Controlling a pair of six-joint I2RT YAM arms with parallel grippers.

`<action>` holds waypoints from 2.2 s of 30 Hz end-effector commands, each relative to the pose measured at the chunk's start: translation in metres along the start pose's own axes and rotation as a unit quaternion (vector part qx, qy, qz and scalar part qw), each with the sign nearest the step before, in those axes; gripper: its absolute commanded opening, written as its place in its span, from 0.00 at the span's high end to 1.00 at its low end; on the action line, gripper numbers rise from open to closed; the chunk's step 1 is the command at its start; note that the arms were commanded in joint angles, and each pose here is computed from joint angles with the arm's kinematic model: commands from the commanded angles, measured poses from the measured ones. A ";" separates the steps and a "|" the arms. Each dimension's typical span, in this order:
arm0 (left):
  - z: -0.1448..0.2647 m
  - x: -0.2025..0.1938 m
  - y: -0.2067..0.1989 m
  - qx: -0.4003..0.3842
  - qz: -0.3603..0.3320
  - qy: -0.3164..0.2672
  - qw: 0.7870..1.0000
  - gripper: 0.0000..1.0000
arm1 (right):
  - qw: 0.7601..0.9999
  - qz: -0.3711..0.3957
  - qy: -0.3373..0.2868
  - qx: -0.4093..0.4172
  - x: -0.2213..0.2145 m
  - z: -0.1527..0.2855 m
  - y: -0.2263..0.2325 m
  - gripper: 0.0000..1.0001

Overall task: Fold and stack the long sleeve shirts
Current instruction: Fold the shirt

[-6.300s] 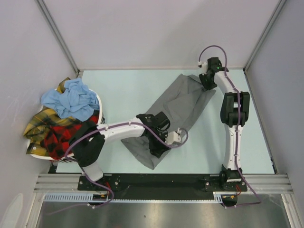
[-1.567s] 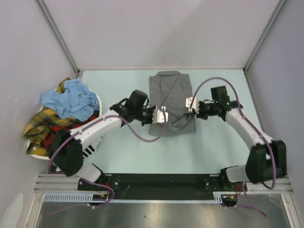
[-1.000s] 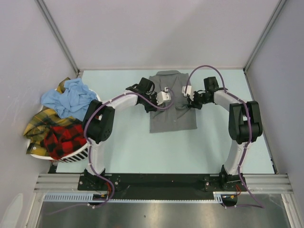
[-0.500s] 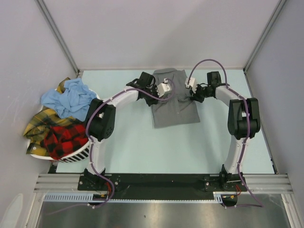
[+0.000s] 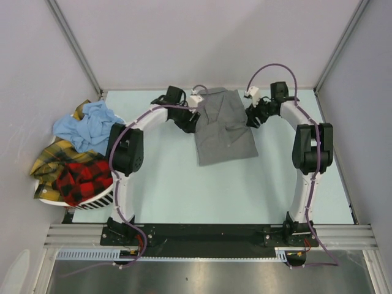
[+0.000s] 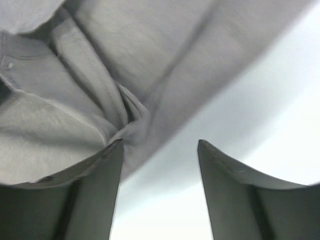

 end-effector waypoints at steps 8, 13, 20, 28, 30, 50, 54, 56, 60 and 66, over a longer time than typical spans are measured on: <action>0.094 0.006 -0.101 -0.235 0.181 -0.115 0.948 0.35 | 0.955 -0.229 -0.037 0.185 0.045 0.077 0.056 0.53; 0.060 0.012 -0.122 -0.307 0.257 -0.112 0.910 0.38 | 0.921 -0.289 -0.006 0.261 0.024 0.040 0.097 0.72; 0.005 0.005 -0.129 -0.328 0.299 -0.071 0.893 0.39 | 0.894 -0.367 -0.023 0.256 0.018 -0.016 0.080 0.72; -0.011 -0.008 -0.106 -0.314 0.299 -0.056 0.899 0.38 | 0.883 -0.420 -0.054 0.202 0.006 -0.061 0.038 0.71; -0.013 -0.008 -0.101 -0.307 0.304 -0.053 0.900 0.38 | 0.875 -0.438 -0.070 0.194 0.009 -0.064 0.028 0.69; 0.052 -0.015 -0.023 -0.195 0.266 -0.108 0.938 0.34 | 0.857 -0.476 -0.095 0.171 0.019 0.031 -0.002 0.32; 0.071 -0.037 -0.061 -0.209 0.298 -0.084 0.927 0.33 | 0.856 -0.496 -0.041 0.141 -0.012 0.057 0.023 0.32; 0.068 -0.051 -0.081 -0.220 0.323 -0.064 0.918 0.31 | 0.856 -0.500 -0.015 0.128 -0.026 0.061 0.034 0.32; 0.048 -0.065 -0.111 -0.234 0.332 -0.034 0.913 0.27 | 0.840 -0.527 0.028 0.125 -0.053 0.053 0.054 0.32; 0.024 -0.074 -0.116 -0.217 0.338 -0.019 0.916 0.30 | 0.835 -0.534 0.075 0.110 -0.070 0.037 0.066 0.32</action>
Point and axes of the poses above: each gripper's point midway between its finger pads, its own z axis back along the fingers, its own y axis along the line the jaws close on, x = y × z, the point moved 8 cm from there along z, back along the fingers, and after that the axes turned 1 degree about z, right-handed, at the moved point
